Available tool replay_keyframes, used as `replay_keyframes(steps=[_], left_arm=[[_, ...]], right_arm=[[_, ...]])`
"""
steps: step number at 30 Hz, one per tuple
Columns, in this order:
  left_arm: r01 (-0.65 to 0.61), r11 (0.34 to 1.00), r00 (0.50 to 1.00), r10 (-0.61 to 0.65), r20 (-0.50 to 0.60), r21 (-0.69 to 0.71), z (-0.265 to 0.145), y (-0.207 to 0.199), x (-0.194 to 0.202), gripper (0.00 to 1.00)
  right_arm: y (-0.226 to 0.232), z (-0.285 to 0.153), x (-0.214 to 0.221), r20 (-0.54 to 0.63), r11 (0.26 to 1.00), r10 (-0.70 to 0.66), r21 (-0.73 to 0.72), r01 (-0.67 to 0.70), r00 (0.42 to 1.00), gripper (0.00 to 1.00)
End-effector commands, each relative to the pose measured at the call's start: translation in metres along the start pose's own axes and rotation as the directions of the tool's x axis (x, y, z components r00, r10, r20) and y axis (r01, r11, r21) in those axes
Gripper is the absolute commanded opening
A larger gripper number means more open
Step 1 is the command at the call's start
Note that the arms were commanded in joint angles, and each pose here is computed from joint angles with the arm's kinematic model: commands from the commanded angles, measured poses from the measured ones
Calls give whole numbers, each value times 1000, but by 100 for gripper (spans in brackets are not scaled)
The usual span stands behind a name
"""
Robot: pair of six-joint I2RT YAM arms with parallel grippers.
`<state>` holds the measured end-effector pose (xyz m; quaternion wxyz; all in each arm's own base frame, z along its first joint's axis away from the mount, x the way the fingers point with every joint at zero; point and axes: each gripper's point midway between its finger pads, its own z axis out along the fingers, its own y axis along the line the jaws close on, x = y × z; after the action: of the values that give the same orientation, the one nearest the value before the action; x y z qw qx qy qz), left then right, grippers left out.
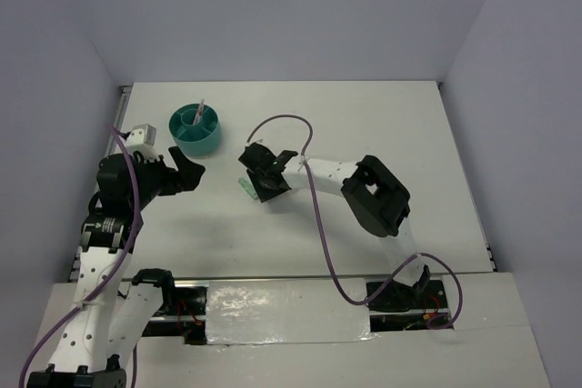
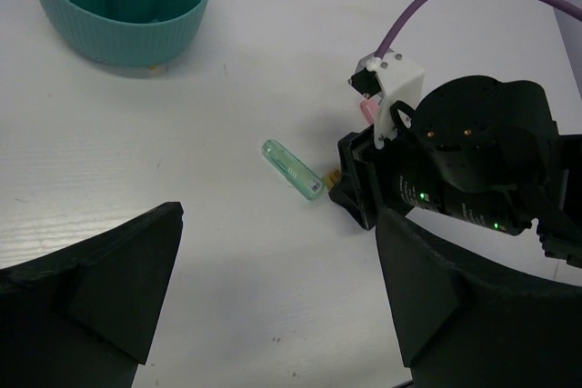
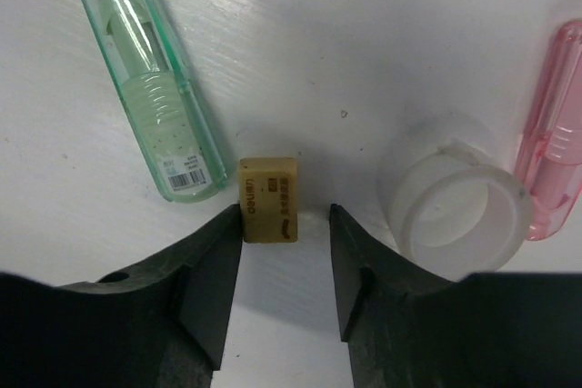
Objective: Sort the stationery into containers
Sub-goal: Pick up the stationery from the center of the board.
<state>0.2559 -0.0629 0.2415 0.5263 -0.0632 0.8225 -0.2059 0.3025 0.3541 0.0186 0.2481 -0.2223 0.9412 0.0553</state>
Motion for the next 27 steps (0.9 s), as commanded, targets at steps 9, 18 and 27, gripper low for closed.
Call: replay_keyframes(steps=[9, 18, 27], left_arm=[[-35, 997, 999, 32, 38, 68, 0, -13, -10, 99], [210, 909, 977, -184, -106, 361, 10, -64, 11, 99], [296, 871, 948, -217, -233, 392, 31, -132, 41, 94]], right_arm=[[5, -1, -5, 7, 999, 3, -45, -3, 1000, 17], [43, -89, -17, 292, 956, -36, -267, 117, 956, 5], [57, -198, -53, 589, 957, 42, -256, 136, 807, 5]])
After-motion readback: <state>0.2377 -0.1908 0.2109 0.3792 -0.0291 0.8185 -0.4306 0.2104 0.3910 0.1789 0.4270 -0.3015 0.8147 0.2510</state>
